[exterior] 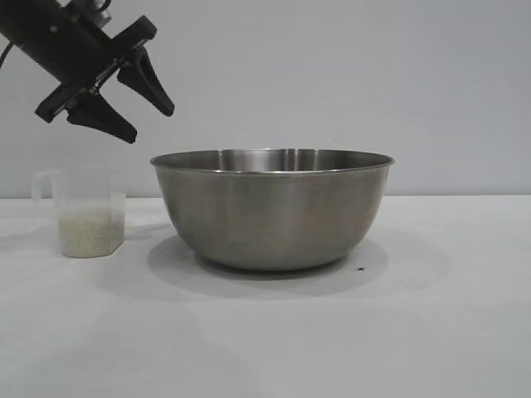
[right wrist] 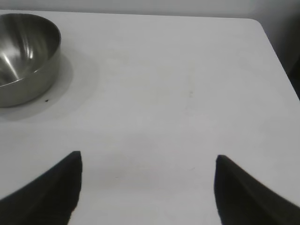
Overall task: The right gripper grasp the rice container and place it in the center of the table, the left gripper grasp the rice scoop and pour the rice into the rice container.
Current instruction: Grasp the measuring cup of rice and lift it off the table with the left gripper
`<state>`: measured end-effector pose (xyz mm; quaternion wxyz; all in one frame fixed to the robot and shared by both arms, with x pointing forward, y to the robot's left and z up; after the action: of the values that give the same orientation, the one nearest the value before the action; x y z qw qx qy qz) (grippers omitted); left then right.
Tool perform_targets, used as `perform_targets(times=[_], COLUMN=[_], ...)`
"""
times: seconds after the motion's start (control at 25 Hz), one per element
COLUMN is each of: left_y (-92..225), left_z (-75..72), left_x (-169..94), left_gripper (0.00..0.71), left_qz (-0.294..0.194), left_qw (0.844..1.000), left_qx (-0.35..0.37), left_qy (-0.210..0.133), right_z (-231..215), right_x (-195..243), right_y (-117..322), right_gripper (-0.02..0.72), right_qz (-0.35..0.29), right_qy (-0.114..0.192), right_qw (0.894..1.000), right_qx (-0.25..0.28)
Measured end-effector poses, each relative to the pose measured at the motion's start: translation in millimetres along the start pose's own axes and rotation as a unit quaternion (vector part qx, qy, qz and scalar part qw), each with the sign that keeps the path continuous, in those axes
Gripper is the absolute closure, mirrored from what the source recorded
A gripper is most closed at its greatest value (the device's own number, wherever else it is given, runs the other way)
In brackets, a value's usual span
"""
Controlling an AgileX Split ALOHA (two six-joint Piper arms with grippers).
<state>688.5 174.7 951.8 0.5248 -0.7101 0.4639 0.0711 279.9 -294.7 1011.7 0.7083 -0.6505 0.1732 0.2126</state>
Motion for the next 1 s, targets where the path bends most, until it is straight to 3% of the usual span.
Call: perform_targets(times=[0.16, 0.28, 0.56, 0.72, 1.0], left_y=[-19.4, -25.3, -13.3, 0.4, 58.3], left_z=[-22.7, -35.4, -36.8, -35.1, -32.4], left_x=[-42.6, -80.0, -150.7, -172.0, -174.6], left_gripper=[0.312, 0.312, 0.312, 0.312, 0.312], left_qz=[-0.009, 0.004, 0.071, 0.091, 0.097], left_qw=[0.998, 0.994, 0.976, 0.969, 0.972], left_qx=[0.051, 0.099, 0.114, 0.101, 0.071], left_qy=[-0.018, -0.052, -0.169, -0.206, -0.202], right_z=[0.0, 0.0, 0.0, 0.0, 0.0], right_x=[0.0, 0.0, 0.0, 0.0, 0.0], right_y=[0.0, 0.0, 0.0, 0.0, 0.0], right_gripper=[0.162, 0.162, 0.162, 0.162, 0.162], right_qz=[0.000, 0.000, 0.000, 0.000, 0.000], right_qy=[0.000, 0.000, 0.000, 0.000, 0.000], right_qw=[1.000, 1.000, 1.000, 1.000, 1.000], right_qx=[0.000, 0.000, 0.000, 0.000, 0.000])
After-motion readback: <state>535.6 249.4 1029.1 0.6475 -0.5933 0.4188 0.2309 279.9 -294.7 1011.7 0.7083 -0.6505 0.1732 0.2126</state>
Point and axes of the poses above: a point on each arm's last joint axis where the gripper is mounted, x pointing out along that axis toward the gripper, z along the wrist's bending axis when the last joint is at zero, y = z × x, the point moved 6 cm from there along x, pointing out along that axis toward the gripper, and after that the axes turned 7 degrees about x, right-handed, at the moved point
